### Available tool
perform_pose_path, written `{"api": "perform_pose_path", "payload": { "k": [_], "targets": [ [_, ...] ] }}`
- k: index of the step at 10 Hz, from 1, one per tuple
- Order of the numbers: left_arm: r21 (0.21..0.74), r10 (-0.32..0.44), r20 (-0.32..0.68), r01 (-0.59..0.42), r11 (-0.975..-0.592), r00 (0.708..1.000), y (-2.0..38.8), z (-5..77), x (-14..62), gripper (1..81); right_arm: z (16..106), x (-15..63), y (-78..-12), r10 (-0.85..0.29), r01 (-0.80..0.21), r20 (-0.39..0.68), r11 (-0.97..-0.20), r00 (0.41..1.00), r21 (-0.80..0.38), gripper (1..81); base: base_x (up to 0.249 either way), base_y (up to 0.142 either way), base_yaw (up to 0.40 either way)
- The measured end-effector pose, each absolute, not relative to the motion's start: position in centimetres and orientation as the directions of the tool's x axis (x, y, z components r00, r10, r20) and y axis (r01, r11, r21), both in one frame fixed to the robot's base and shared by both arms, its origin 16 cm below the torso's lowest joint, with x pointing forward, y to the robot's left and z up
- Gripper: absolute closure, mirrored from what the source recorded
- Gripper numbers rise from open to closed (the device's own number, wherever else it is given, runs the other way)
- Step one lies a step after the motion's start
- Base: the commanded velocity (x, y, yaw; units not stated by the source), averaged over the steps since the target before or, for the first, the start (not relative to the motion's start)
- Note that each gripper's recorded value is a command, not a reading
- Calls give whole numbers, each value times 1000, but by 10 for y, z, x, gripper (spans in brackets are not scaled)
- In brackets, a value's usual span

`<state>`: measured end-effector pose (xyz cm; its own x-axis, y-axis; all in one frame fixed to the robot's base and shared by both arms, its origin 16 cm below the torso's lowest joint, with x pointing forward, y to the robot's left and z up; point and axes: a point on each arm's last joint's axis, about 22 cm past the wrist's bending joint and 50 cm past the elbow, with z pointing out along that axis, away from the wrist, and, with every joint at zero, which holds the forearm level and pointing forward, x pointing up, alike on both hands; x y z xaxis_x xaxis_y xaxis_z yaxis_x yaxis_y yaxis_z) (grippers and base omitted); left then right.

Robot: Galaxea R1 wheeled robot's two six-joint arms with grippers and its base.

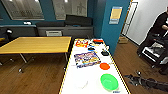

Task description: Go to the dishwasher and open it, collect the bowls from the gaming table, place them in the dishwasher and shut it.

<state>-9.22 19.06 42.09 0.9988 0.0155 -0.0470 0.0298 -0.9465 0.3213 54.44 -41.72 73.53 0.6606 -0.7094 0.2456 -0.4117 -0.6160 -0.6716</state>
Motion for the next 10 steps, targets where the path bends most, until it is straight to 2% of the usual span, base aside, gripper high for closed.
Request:
{"api": "perform_pose_path", "payload": {
  "k": [5,7,10],
  "targets": [
    [322,16,-47,30,-946,999,190,421,-92,10,690,534,-395,-719,-455,210,-609,663,-650,10,0,0,0],
    [322,15,-48,30,-946,999,190,421,-92,10,692,538,-389,-718,-447,212,-606,663,-657,10,0,0,0],
    [322,16,-48,31,-946,999,190,421,-92,10,689,546,-343,-698,-419,184,-596,692,-685,10,0,0,0]
  ]
}}
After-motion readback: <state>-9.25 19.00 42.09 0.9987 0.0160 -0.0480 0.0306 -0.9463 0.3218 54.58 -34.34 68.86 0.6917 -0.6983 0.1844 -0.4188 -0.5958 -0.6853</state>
